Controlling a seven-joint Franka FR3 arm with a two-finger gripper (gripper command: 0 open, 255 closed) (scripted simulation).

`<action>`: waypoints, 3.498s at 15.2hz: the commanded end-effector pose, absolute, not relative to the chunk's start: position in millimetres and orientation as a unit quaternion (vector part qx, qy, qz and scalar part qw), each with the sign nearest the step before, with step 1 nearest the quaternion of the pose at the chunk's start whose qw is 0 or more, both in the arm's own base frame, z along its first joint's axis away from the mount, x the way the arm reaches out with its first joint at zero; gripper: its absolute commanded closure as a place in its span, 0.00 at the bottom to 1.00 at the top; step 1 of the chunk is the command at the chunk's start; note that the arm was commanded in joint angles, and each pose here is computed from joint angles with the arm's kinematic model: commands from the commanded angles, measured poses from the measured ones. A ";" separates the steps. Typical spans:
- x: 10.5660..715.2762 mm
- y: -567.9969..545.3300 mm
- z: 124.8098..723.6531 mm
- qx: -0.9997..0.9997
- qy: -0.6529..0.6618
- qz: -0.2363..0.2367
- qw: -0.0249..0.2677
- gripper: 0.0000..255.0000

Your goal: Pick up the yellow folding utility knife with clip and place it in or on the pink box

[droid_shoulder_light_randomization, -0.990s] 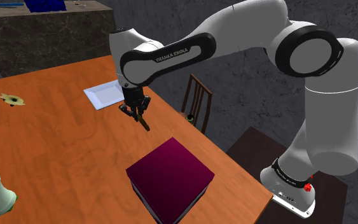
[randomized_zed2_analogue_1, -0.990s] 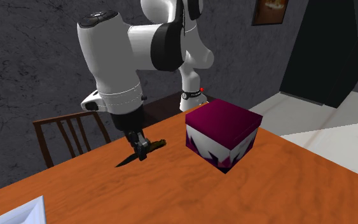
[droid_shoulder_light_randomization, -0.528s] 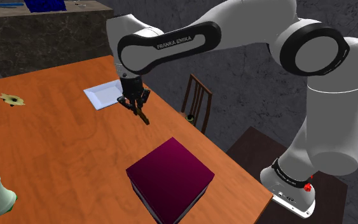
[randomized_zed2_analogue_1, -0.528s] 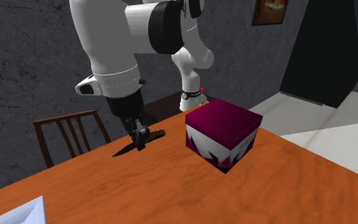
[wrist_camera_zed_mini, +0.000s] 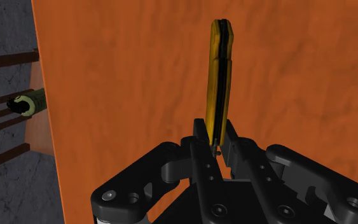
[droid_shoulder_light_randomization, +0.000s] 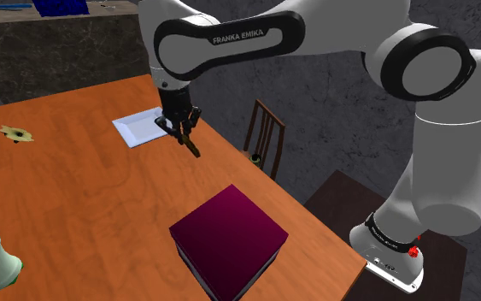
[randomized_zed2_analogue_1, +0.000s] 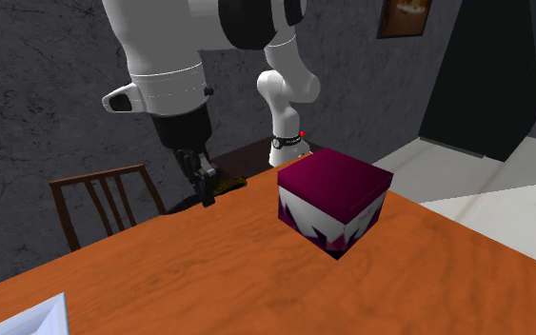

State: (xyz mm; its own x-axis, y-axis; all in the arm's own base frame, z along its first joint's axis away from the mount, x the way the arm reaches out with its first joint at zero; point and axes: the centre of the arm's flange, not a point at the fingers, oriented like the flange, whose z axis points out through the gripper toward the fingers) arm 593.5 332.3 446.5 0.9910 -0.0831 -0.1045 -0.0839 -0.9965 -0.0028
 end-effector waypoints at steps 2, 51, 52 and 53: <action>593.7 332.5 463.0 -0.998 0.042 0.052 0.004 1.00; 303.1 412.8 424.4 -0.998 0.042 0.052 0.004 1.00; 303.1 412.8 424.5 -0.998 0.042 0.052 0.004 1.00; 303.1 412.8 424.4 -0.998 0.042 0.052 0.004 1.00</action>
State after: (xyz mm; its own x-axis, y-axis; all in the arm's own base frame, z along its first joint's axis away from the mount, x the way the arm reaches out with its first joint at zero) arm 303.1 412.8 424.4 0.9910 -0.0831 -0.1049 -0.0839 -0.9965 -0.0026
